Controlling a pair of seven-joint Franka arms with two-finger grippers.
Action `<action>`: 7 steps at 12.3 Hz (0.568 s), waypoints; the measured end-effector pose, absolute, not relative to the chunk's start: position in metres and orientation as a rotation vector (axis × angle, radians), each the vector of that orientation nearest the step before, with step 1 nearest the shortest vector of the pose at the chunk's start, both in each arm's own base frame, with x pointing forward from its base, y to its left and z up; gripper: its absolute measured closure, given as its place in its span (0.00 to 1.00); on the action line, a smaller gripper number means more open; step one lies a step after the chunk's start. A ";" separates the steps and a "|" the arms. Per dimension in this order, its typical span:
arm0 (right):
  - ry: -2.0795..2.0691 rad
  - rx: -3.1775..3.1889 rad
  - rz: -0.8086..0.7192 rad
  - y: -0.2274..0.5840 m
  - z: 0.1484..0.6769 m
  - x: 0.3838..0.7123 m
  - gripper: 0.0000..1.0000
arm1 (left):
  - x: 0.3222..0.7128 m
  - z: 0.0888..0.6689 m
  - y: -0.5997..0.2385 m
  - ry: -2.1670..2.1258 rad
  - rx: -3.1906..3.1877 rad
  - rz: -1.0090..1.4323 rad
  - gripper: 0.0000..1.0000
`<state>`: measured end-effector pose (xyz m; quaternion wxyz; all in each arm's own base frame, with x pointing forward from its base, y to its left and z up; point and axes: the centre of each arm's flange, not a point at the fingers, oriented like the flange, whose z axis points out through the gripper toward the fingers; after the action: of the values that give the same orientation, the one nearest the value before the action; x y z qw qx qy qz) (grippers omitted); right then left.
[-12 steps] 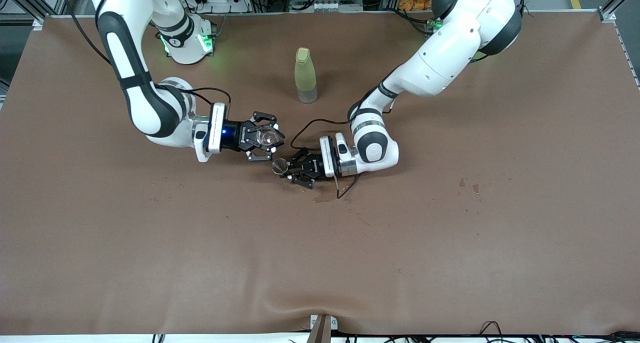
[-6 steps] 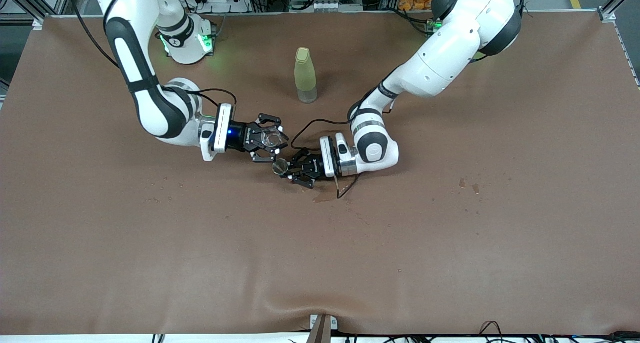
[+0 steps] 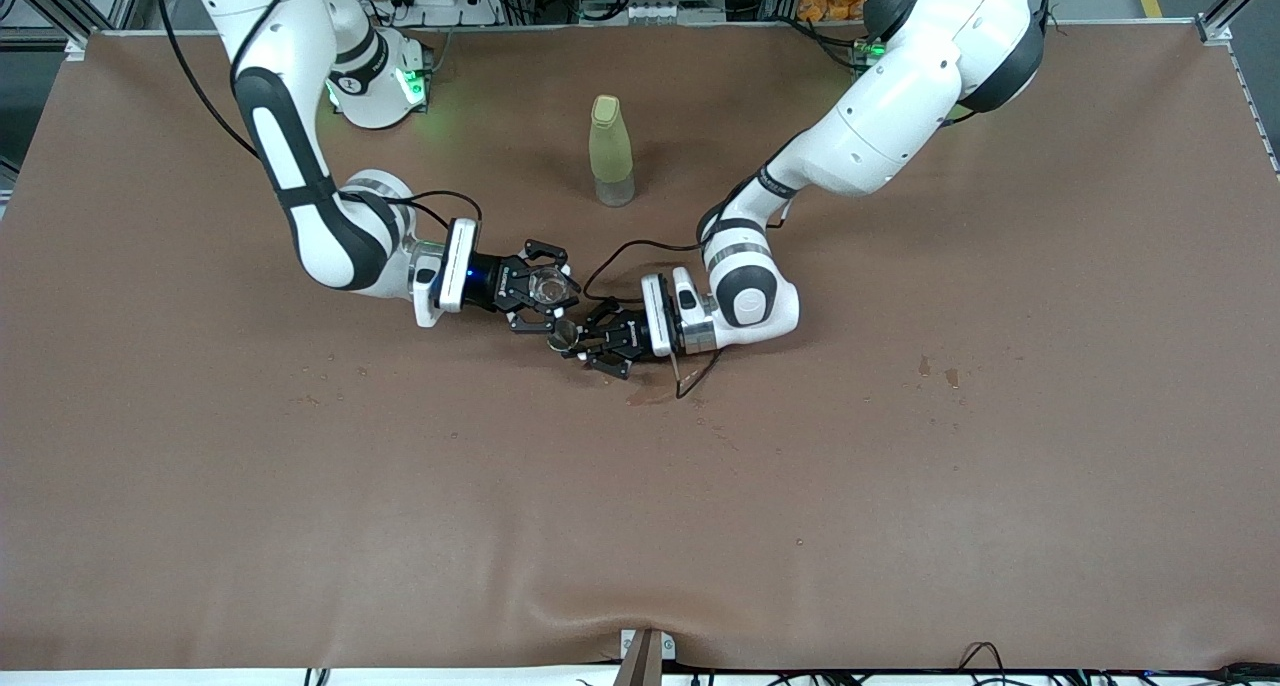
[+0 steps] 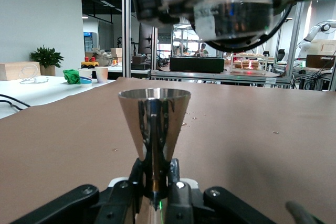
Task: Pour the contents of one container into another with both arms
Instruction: 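Carry the beaker with the right gripper toward the held jigger, then tilt the beaker with the right gripper, pouring into the jigger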
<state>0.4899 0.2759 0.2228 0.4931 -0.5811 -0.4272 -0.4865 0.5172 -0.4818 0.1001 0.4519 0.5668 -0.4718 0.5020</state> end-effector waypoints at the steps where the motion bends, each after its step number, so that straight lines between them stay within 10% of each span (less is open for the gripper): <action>1: -1.035 -1.407 -1.177 0.279 0.221 0.488 0.83 | 0.517 0.100 -0.482 -1.165 1.401 1.240 0.79; 7: -1.015 -1.413 -1.156 0.284 0.215 0.484 0.83 | 0.518 0.100 -0.481 -1.165 1.401 1.242 0.79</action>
<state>0.4839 0.2844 0.2154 0.5025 -0.5848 -0.4201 -0.4785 0.5181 -0.4812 0.1003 0.4514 0.5670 -0.4715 0.5025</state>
